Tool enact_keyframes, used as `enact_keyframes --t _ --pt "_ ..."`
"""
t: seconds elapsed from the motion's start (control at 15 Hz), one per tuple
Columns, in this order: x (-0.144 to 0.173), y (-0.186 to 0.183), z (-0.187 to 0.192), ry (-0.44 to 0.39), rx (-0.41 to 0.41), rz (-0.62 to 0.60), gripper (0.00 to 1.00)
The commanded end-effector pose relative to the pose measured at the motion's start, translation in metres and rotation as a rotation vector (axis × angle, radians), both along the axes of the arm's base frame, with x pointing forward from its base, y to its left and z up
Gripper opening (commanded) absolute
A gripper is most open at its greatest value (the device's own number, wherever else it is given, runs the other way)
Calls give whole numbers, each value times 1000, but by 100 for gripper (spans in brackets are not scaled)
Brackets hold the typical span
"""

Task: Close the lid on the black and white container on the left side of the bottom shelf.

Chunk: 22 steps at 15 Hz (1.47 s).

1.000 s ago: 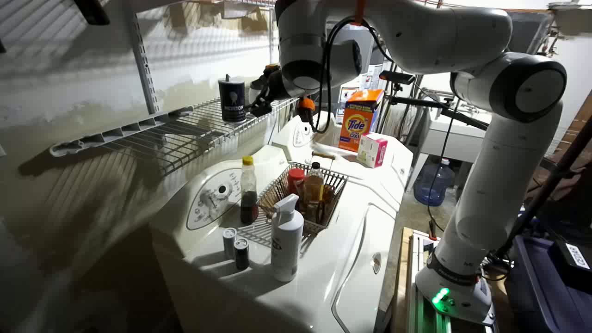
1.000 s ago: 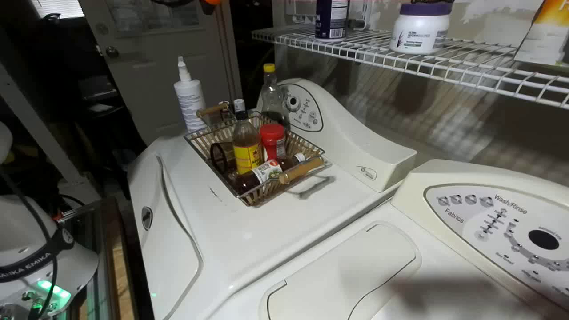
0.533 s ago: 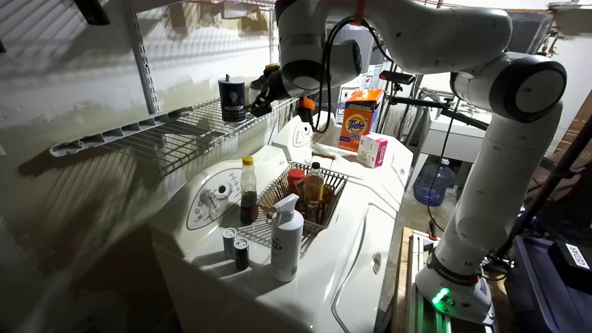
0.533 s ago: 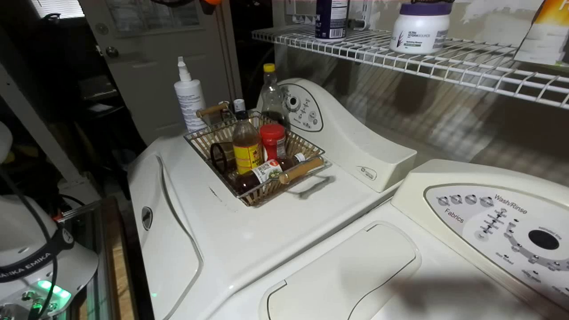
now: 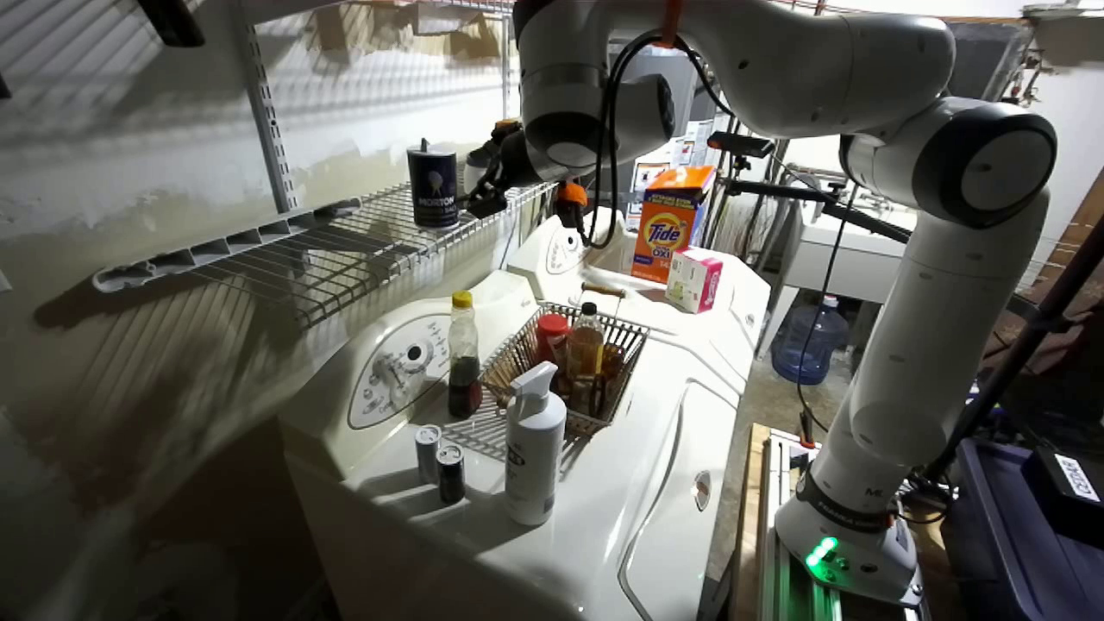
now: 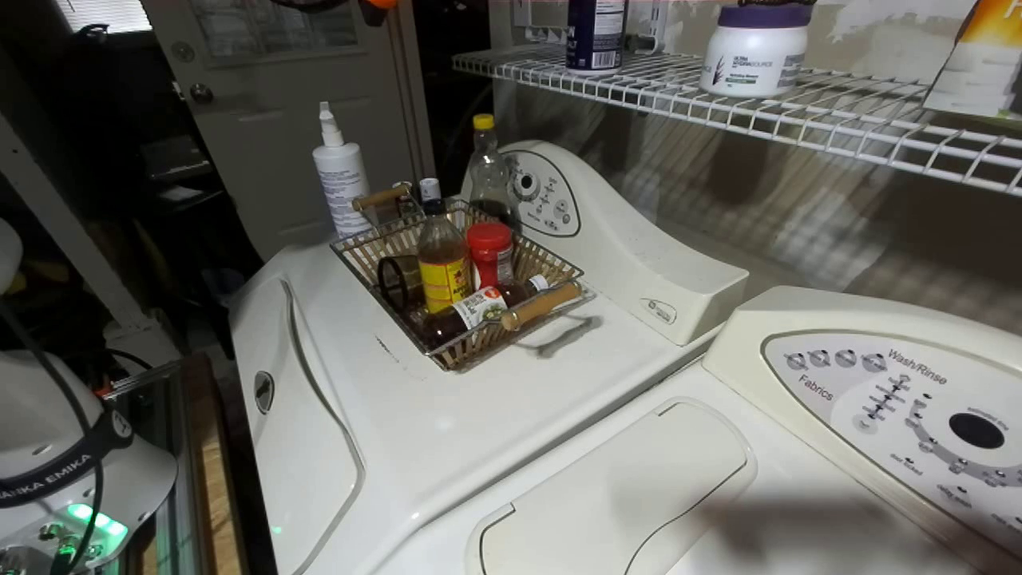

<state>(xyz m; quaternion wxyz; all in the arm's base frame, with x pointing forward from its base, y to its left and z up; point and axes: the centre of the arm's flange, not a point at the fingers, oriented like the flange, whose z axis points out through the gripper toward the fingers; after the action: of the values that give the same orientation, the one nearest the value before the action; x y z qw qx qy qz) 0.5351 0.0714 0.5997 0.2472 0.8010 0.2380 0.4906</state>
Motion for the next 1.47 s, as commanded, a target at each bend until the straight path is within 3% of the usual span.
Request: enact_keyframes --t 0.0,0.33,0.6,0.73,0.8,0.87,1.07,1.4 --pt "6 -9 9 -15 -1 -54 100" --pt "9 -36 35 3 105 -229 100" --pt "17 -40 44 92 233 -305 100" --pt "22 -39 47 133 311 -314 100" --pt "24 -39 49 113 311 -315 100" --pt "3 -38 24 97 266 -305 100" --pt "10 -43 30 89 291 -316 100" --pt "20 -37 36 61 427 -265 100"
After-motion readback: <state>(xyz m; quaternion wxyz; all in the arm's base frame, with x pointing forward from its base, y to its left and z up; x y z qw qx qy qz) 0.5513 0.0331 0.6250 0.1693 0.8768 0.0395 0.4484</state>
